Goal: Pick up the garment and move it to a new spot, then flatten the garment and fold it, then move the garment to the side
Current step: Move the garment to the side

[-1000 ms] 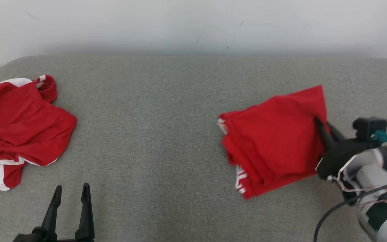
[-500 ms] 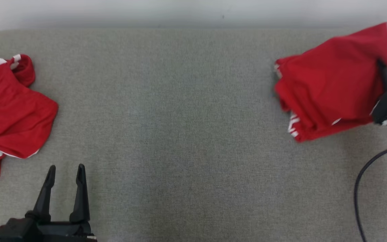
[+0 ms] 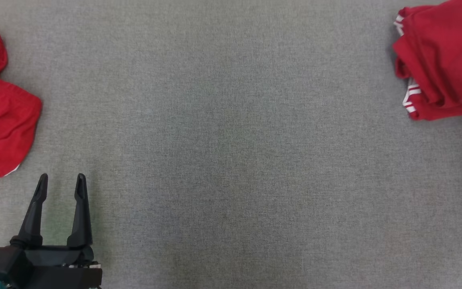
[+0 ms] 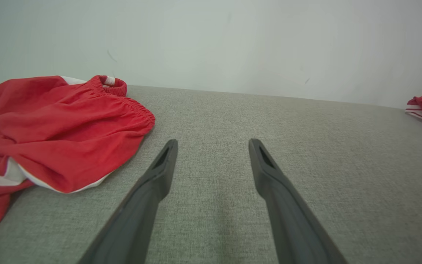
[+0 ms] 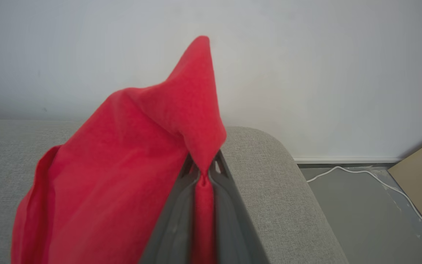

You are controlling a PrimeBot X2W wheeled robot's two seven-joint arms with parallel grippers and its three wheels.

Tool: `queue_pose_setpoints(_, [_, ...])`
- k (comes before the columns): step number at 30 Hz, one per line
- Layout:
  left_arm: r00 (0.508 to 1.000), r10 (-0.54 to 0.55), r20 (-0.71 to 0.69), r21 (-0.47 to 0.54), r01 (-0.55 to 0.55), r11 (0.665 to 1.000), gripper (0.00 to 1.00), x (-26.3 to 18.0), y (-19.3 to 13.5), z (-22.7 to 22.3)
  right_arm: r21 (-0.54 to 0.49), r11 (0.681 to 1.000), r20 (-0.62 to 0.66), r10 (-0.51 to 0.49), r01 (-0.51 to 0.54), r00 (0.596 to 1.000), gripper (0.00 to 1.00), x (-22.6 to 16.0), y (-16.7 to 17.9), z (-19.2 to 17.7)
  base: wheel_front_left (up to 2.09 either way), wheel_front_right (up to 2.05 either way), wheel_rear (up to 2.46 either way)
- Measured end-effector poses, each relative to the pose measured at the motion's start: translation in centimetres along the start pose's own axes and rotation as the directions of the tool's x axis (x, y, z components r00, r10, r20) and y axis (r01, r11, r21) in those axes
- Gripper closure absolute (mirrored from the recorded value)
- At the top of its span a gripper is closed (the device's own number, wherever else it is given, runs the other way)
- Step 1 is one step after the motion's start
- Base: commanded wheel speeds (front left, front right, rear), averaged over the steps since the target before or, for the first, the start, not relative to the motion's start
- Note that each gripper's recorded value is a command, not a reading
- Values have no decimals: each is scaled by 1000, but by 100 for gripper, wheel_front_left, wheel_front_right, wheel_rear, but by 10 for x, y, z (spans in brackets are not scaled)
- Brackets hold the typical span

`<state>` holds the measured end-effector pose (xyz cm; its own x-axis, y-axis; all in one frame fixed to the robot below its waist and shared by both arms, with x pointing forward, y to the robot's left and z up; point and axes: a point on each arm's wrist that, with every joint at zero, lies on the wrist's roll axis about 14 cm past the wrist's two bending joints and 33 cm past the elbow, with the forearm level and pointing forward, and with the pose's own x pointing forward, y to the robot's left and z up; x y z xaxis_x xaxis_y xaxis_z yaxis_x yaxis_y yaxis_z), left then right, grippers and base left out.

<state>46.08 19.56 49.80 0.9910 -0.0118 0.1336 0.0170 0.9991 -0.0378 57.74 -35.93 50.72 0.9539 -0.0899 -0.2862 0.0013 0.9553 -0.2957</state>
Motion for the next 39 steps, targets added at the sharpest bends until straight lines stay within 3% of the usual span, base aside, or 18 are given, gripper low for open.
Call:
queue_pose_setpoints(9, [1000,-11,-25,11,11,1000,0,4,-1,-13,-45,996,-31,-78,76,996,100,3,-33,-7,0,0,0])
queue_pose_setpoints(20, [1000,-18,-17,19,18,1000,0,6,-3,-10,-63,992,-57,-109,105,992,100,-3,-43,-15,0,0,0])
queue_pose_setpoints(22, [1000,-17,-16,21,17,1000,0,6,-2,-10,-72,991,-42,-113,110,993,29,-2,-44,-11,0,0,0])
queue_pose_setpoints(23, [1000,-16,-14,21,16,1000,0,6,-2,-9,-73,991,-38,-116,113,992,0,-1,-45,-9,0,0,0])
queue_pose_setpoints(31, [1000,-12,2,28,12,1000,0,6,0,-3,-127,983,3,-135,134,991,0,-4,-53,5,0,0,0])
queue_pose_setpoints(39, [1000,-13,16,4,13,1000,0,3,-5,6,-28,998,197,-45,52,979,0,-5,-16,63,0,0,0])
